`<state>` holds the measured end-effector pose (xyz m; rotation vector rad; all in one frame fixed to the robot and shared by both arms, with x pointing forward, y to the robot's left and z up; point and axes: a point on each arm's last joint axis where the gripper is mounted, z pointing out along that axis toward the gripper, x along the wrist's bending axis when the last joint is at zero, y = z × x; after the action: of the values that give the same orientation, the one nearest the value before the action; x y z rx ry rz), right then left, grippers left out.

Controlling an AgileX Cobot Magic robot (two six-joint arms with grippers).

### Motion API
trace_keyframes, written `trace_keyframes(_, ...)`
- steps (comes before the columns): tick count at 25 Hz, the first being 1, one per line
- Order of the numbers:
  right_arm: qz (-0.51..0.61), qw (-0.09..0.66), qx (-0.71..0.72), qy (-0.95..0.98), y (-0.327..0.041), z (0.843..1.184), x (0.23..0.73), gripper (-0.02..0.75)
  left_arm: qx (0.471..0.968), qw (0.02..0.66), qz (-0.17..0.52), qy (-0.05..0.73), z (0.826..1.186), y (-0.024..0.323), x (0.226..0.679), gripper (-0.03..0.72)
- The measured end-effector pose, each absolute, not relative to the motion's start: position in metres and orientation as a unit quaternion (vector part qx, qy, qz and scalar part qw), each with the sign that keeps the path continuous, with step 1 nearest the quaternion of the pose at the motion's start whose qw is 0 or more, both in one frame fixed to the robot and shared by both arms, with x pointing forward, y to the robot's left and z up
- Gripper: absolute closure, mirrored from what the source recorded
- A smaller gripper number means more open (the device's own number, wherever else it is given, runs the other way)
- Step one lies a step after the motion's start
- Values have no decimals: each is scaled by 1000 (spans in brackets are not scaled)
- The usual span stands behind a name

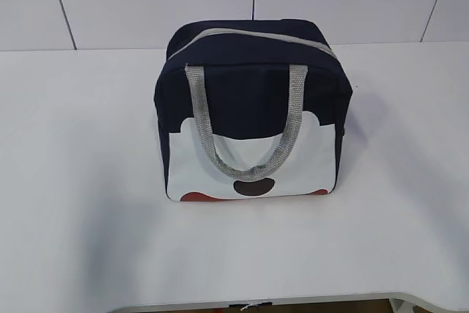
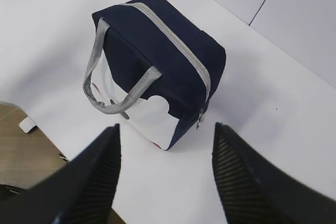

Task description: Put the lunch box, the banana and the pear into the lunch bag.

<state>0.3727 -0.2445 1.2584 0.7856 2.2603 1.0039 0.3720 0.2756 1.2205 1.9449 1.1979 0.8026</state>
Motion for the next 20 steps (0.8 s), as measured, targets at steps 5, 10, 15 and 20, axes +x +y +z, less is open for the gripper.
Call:
trace_keyframes(5,361,284,293,839,-249,1254,358,274,743,364,329,456,1218,278,343,414)
trace_keyframes(10,348,271,300,846,-252,1234,347,274,743,364,328,456,1206,279,326,414)
trace_keyframes(15,344,266,307,846,-255,1220,333,274,748,358,318,459,1195,279,315,414)
trace_keyframes(20,356,264,327,834,-258,1211,313,274,746,367,296,470,1177,277,304,414)
